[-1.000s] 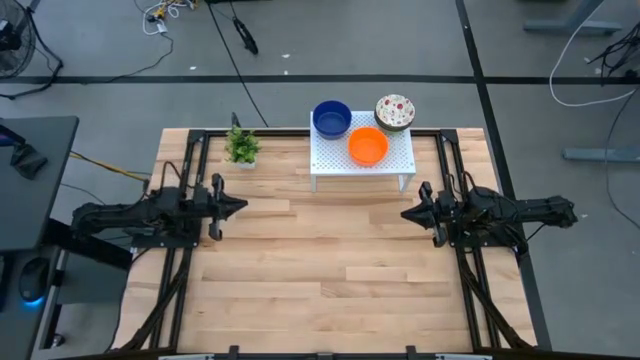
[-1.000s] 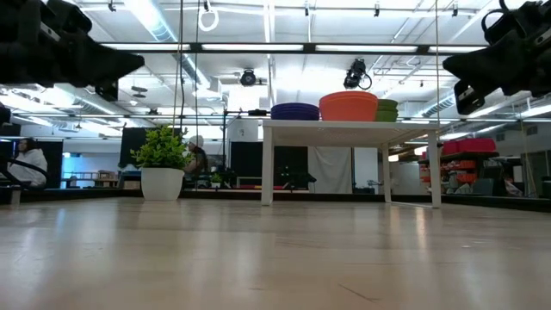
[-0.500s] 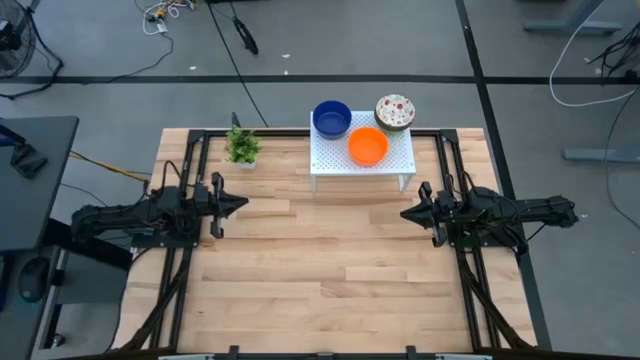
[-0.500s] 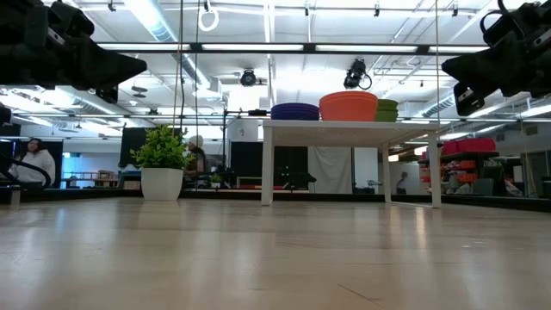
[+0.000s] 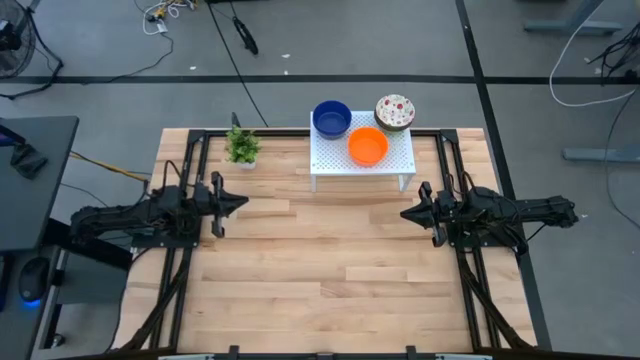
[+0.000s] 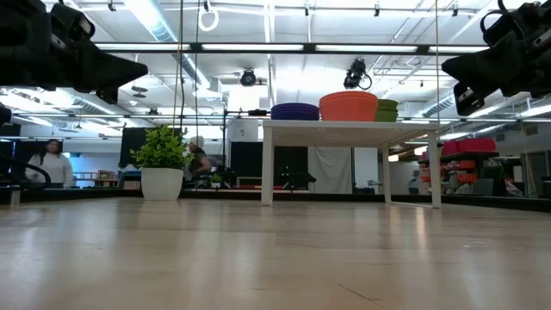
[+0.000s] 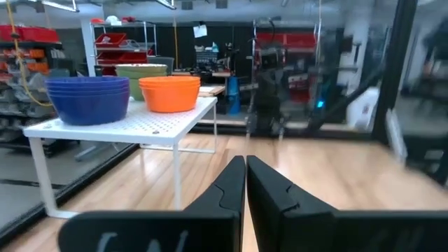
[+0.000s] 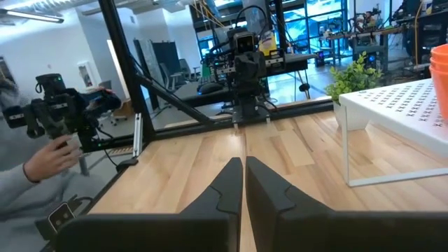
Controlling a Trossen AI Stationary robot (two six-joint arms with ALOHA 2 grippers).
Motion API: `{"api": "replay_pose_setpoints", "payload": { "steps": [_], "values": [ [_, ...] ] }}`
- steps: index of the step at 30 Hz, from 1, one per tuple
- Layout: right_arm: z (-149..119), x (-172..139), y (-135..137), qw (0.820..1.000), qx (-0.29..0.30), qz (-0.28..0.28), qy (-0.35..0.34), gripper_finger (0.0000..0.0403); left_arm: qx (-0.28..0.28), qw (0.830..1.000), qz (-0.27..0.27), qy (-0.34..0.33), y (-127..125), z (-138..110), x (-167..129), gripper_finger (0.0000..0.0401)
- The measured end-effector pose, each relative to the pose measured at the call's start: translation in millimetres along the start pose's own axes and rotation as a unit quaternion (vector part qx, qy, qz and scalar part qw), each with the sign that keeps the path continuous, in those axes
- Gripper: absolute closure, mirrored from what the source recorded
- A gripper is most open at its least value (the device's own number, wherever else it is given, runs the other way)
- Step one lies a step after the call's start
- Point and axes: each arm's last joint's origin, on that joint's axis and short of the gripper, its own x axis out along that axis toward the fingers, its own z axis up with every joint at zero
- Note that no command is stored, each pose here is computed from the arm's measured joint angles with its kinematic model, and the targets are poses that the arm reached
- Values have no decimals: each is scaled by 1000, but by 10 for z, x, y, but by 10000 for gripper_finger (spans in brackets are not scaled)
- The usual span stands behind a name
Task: Pick & Place Mini bowls
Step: Return to Home Position
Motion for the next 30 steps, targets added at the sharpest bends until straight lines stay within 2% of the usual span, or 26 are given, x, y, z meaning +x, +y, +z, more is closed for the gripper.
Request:
{"api": "replay_pose_setpoints", "payload": {
  "steps": [3, 6, 11, 30],
  "values": [
    [0, 0, 0, 1000, 0, 0, 0, 380, 42, 999, -1, 25, -3, -49, -4, 383],
    [-1, 0, -1, 1000, 0, 0, 0, 380, 58, 998, -17, 30, -24, -59, -7, 382],
    [0, 0, 0, 1000, 0, 0, 0, 380, 57, 996, -51, 35, -60, -71, -11, 383],
    [-1, 0, -1, 1000, 0, 0, 0, 380, 55, 997, -48, 14, -60, -31, -1, 383]
  ]
}}
